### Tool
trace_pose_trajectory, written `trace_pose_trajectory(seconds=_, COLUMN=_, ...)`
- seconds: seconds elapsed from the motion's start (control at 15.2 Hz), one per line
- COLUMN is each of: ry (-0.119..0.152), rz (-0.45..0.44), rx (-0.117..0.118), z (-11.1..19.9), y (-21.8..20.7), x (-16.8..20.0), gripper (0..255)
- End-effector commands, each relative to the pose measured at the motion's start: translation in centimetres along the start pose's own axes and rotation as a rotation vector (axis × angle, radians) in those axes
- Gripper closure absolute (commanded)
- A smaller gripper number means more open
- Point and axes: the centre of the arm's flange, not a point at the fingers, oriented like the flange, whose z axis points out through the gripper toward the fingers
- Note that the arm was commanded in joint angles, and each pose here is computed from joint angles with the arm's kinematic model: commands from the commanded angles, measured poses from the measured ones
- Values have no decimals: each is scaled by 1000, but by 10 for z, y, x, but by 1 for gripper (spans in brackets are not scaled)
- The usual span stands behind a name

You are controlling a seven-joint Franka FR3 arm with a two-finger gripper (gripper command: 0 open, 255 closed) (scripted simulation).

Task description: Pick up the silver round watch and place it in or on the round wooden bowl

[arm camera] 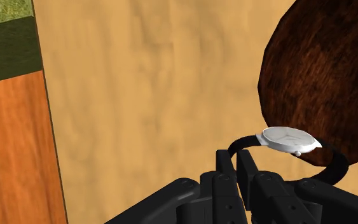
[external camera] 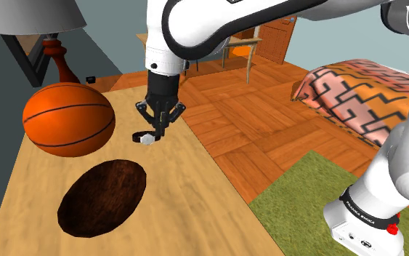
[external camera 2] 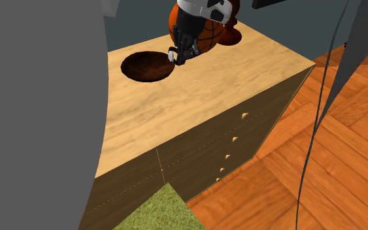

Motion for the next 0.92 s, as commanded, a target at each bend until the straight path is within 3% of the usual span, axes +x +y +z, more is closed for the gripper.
trace_pose_trajectory(seconds=0.0, ry=0, rz=1, rx=0, z=3, y=-25, x=-10, gripper=255)
trace_pose_trajectory(seconds=0.59, ry=0, rz=1, rx=0, z=23, y=-133, x=-55, gripper=255)
trace_pose_trajectory(seconds=0.86, ry=0, rz=1, rx=0, z=44, y=-129, x=-52, gripper=255)
